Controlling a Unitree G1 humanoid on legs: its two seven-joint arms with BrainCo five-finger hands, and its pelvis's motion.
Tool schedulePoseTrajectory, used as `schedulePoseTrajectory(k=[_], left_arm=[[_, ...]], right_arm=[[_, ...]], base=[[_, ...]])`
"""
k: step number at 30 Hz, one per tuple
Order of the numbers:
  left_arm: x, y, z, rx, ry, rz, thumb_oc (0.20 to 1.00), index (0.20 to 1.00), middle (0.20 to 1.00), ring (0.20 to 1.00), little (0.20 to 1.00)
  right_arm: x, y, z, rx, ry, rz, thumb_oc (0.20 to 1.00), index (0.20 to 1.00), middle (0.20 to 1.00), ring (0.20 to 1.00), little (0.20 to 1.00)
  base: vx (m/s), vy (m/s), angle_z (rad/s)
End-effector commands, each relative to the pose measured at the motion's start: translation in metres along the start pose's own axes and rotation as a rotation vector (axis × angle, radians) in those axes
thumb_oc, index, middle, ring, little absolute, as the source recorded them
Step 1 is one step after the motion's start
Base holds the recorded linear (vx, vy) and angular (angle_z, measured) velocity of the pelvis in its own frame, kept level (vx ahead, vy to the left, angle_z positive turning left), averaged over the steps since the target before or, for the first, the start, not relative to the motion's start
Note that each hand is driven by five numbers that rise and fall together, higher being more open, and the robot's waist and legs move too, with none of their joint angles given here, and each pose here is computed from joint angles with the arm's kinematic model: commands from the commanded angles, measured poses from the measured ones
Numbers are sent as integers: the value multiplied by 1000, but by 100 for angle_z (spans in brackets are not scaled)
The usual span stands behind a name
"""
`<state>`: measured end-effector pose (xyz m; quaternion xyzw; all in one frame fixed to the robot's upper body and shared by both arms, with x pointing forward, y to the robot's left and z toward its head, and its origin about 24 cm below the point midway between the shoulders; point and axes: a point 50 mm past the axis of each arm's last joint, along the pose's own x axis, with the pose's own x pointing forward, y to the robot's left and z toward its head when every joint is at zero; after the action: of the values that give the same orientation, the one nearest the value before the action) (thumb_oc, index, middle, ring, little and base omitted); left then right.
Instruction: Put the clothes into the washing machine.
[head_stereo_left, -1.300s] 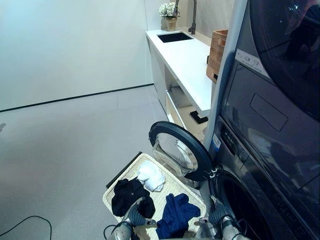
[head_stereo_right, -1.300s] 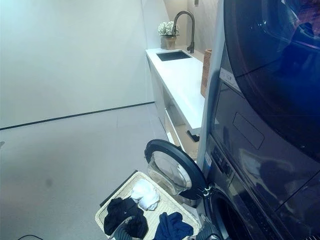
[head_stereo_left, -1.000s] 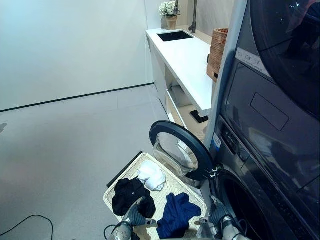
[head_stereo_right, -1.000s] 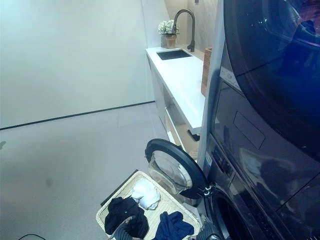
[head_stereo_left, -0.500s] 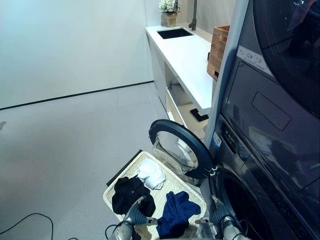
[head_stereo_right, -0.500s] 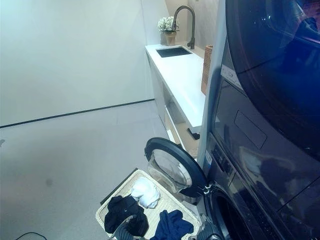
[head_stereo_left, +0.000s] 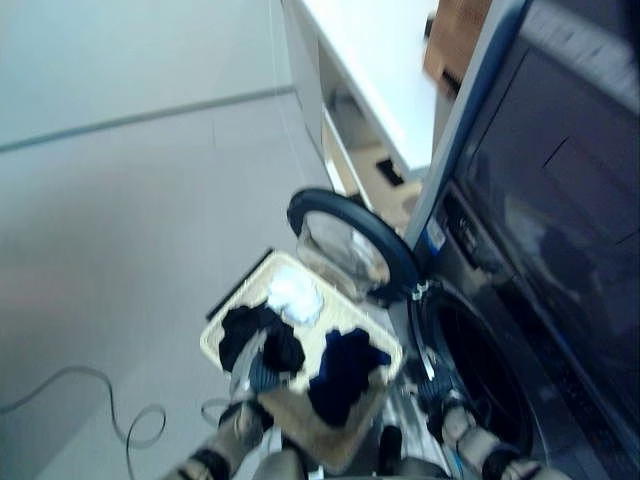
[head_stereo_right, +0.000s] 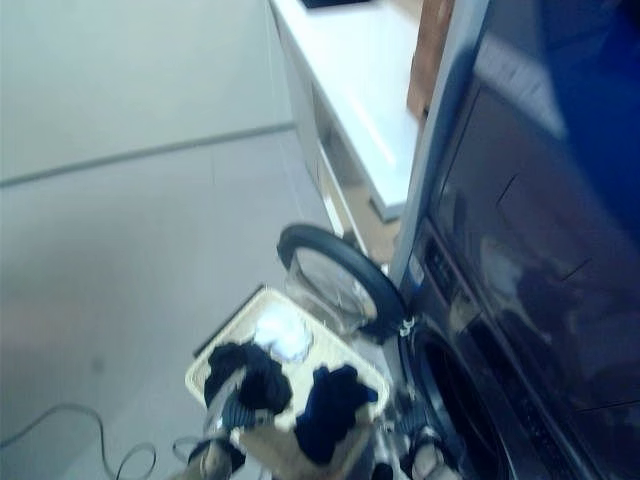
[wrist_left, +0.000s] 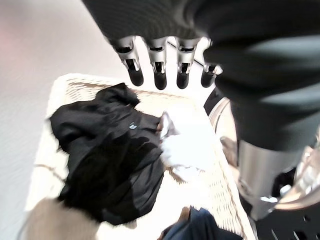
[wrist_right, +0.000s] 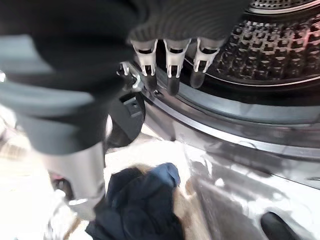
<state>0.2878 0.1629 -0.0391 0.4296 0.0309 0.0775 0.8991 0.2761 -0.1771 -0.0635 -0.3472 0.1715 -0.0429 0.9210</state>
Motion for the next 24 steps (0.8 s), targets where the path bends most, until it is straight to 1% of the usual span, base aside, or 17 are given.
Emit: schedulePoseTrajectory(k=[1, 5, 9, 12, 13, 15, 16, 17, 18, 19, 24], left_arm=[[12, 13, 16, 6, -58, 137, 1000, 1000, 1000, 1000, 1000], [37, 38, 43, 8, -148, 273, 1000, 1000, 1000, 1000, 1000], [57, 61, 62, -11, -187, 348, 1000, 1000, 1000, 1000, 1000], [82, 98, 76, -56, -176, 449, 1000, 1000, 1000, 1000, 1000], [83, 101, 76, -58, -174, 457, 1000, 1000, 1000, 1000, 1000], [96, 130, 83, -41, -179, 528, 1000, 1000, 1000, 1000, 1000], [98, 135, 85, -35, -182, 541, 1000, 1000, 1000, 1000, 1000], [103, 148, 90, -28, -187, 575, 1000, 1000, 1000, 1000, 1000], [105, 152, 91, -27, -188, 582, 1000, 1000, 1000, 1000, 1000], [110, 170, 97, -9, -196, 624, 1000, 1000, 1000, 1000, 1000], [118, 197, 108, 21, -195, 691, 1000, 1000, 1000, 1000, 1000]], right_arm=[[-1, 0, 15, 74, -76, -48, 1000, 1000, 1000, 1000, 1000], [12, -12, 43, 96, -142, -103, 1000, 1000, 1000, 1000, 1000], [22, -23, 66, 116, -184, -139, 1000, 1000, 1000, 1000, 1000], [30, -33, 93, 148, -233, -166, 1000, 1000, 1000, 1000, 1000], [30, -34, 94, 151, -236, -168, 1000, 1000, 1000, 1000, 1000], [34, -42, 110, 172, -268, -190, 1000, 1000, 1000, 1000, 1000], [34, -44, 113, 175, -275, -198, 1000, 1000, 1000, 1000, 1000], [36, -50, 119, 184, -292, -214, 1000, 1000, 1000, 1000, 1000], [36, -51, 120, 186, -296, -218, 1000, 1000, 1000, 1000, 1000], [38, -61, 126, 208, -316, -244, 1000, 1000, 1000, 1000, 1000], [39, -75, 139, 240, -365, -288, 1000, 1000, 1000, 1000, 1000]], base=[[-133, 47, -8], [-137, 49, -6], [-87, 49, -3], [-74, 62, 1], [-28, 58, -1], [-37, 74, -3], [-41, 77, -3], [-23, 49, -5], [-29, 85, -7], [-19, 65, -4], [-19, 54, -2]])
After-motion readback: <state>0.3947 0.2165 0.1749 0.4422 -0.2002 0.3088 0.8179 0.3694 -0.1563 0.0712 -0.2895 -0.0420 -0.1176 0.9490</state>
